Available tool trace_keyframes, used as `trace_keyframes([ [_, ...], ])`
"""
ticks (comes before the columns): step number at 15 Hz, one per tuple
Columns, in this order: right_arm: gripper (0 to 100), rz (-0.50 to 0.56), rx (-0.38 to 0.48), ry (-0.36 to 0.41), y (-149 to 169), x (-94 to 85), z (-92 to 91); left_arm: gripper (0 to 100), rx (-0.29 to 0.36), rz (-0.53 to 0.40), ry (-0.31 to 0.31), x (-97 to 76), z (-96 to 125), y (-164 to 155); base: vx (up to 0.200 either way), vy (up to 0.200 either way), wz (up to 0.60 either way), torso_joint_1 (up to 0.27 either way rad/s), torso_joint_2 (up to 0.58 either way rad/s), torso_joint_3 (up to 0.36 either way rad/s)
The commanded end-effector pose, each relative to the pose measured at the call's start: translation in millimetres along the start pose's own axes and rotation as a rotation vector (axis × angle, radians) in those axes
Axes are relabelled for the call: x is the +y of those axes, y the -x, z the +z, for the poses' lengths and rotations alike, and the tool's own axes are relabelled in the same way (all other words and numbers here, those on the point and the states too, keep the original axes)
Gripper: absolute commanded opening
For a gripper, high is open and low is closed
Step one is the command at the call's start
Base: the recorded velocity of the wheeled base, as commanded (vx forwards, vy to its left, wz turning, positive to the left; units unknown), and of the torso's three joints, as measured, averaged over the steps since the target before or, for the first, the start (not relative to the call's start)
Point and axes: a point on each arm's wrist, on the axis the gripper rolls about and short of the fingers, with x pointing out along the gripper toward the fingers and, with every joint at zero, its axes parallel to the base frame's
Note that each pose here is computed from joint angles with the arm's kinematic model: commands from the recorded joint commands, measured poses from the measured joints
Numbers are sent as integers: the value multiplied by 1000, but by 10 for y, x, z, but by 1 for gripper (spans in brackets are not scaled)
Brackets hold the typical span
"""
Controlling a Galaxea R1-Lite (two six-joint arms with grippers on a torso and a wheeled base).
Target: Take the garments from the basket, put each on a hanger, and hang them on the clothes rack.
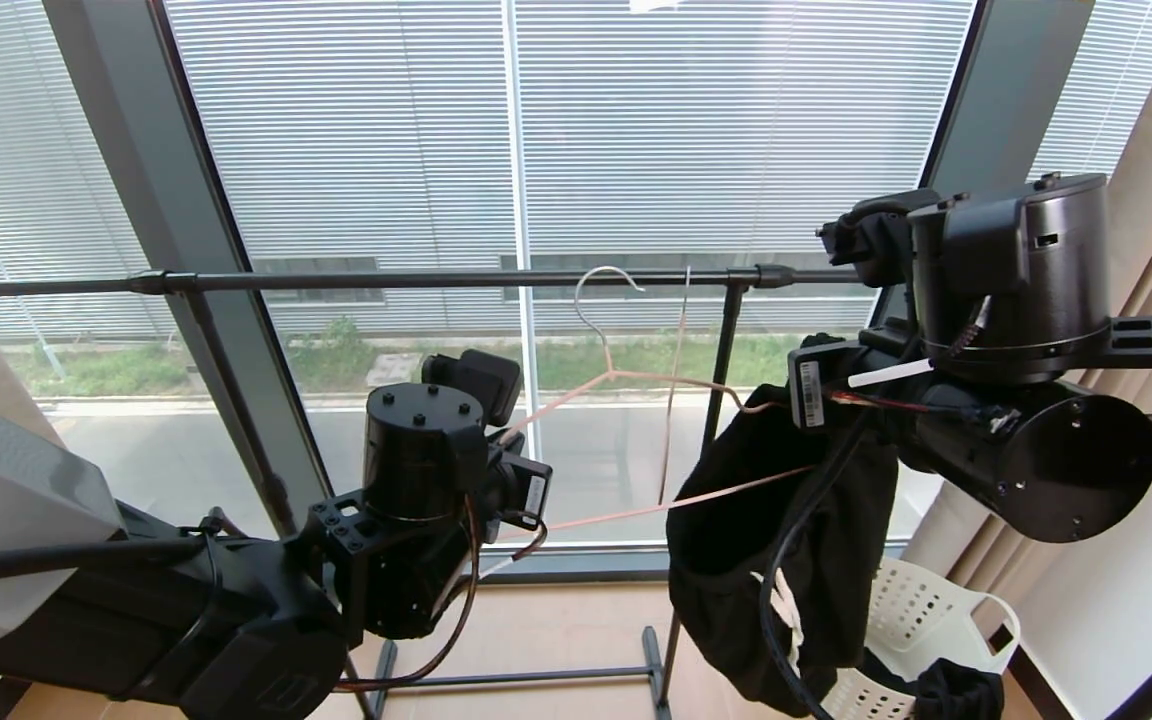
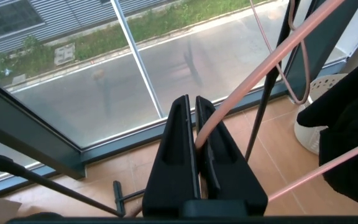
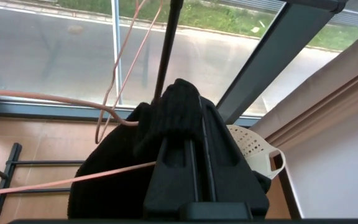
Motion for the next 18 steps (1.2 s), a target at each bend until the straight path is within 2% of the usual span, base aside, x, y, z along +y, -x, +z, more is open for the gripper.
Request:
trace_keyframes([
  [1,0,32,1,-3,14,136,-26,0,-3,-6,4,-22,2,5,0,0,0,0,0,0],
  [3,0,44,-2,-32,-24,243,-6,0,-25,-22,34,-56,22,51,0,0,0,0,0,0],
  [5,0,37,-17,-61,-91,283,81,0,-26,-47,34,-67,-15,173,0,0,0,0,0,0],
  [7,0,-2,-30,-94,-226,231,181,0,-32,-54,35,-44,-52,267,0,0,0,0,0,0],
  [9,0,-3,-41,-107,-228,225,230,0,-52,-72,42,-53,-41,366,0,0,0,0,0,0],
  [10,0,3,-38,-105,-219,243,216,0,-60,-74,45,-62,-28,369,0,0,0,0,0,0],
  [13,0,63,-15,-108,-98,452,94,0,-69,-76,54,-80,-3,346,0,0,0,0,0,0],
  [18,0,140,-19,-118,106,629,46,0,-63,-80,74,-90,-19,357,0,0,0,0,0,0],
])
